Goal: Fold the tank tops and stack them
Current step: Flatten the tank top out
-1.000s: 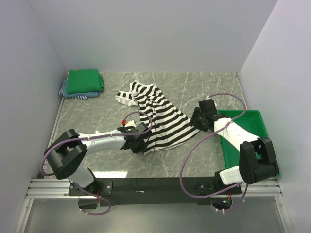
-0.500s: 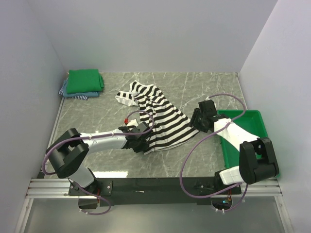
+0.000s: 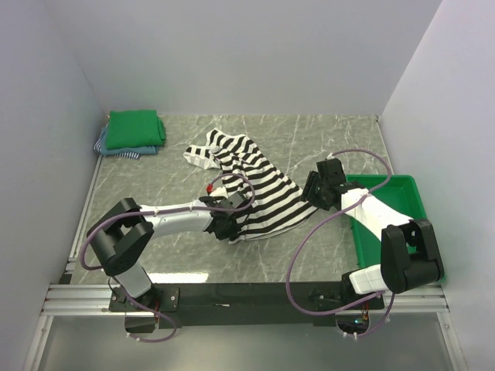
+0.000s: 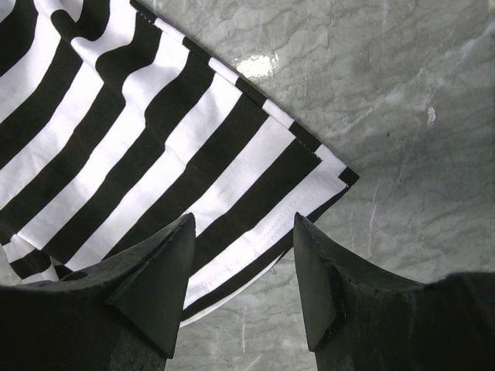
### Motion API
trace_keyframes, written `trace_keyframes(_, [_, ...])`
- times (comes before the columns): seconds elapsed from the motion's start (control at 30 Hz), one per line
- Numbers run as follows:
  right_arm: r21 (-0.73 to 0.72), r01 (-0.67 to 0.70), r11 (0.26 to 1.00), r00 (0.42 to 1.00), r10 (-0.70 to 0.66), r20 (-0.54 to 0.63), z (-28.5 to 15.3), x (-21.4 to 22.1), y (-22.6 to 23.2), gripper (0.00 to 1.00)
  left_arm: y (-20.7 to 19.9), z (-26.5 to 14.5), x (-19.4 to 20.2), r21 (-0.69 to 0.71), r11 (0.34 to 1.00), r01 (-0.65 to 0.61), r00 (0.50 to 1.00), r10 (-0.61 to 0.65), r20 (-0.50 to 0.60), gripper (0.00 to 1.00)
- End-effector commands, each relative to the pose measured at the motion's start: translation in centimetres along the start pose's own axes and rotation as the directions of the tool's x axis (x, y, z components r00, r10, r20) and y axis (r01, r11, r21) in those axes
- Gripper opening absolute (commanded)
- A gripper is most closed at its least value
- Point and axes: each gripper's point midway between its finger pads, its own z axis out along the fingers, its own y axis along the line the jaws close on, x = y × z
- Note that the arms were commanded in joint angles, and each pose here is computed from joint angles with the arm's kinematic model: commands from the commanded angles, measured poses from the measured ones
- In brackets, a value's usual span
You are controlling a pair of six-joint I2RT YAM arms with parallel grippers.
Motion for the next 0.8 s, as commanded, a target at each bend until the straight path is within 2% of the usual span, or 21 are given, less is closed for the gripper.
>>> trace_keyframes(0.0, [-0.034, -0.011, 0.999, 0.999, 0.012, 0.047, -0.6, -1.3, 0.7, 0.61, 3.4, 1.3, 0.1, -0.150, 0.983, -0.104, 0.994, 0.108, 0.016, 0.08])
trace_keyframes(0.13, [-0.027, -0.012, 1.000, 0.999, 0.013, 0.034, -0.3, -0.8, 0.4, 0.61, 4.0, 0.1, -2.1, -0.180, 0.979, -0.092, 0.989, 0.111, 0.096, 0.01])
trace_keyframes(0.37, [-0.001, -0.014, 1.000, 1.000, 0.014, -0.002, 0.6, 0.5, -0.5, 0.61, 7.8, -1.6, -7.8, -0.161, 0.984, 0.081, 0.978, -0.047, 0.204, 0.01])
trace_keyframes(0.57, [0.017, 0.000, 1.000, 1.000, 0.000, -0.025, 1.1, 1.8, -0.8, 0.60, 10.7, -2.2, -10.0, -0.195, 0.966, 0.168, 0.960, -0.116, 0.254, 0.00])
trace_keyframes(0.77, [0.035, 0.090, 0.995, 0.994, -0.087, -0.068, 1.3, 4.5, 0.6, 0.60, 11.5, -2.3, -11.3, -0.155, 0.965, 0.211, 0.951, -0.167, 0.259, 0.01])
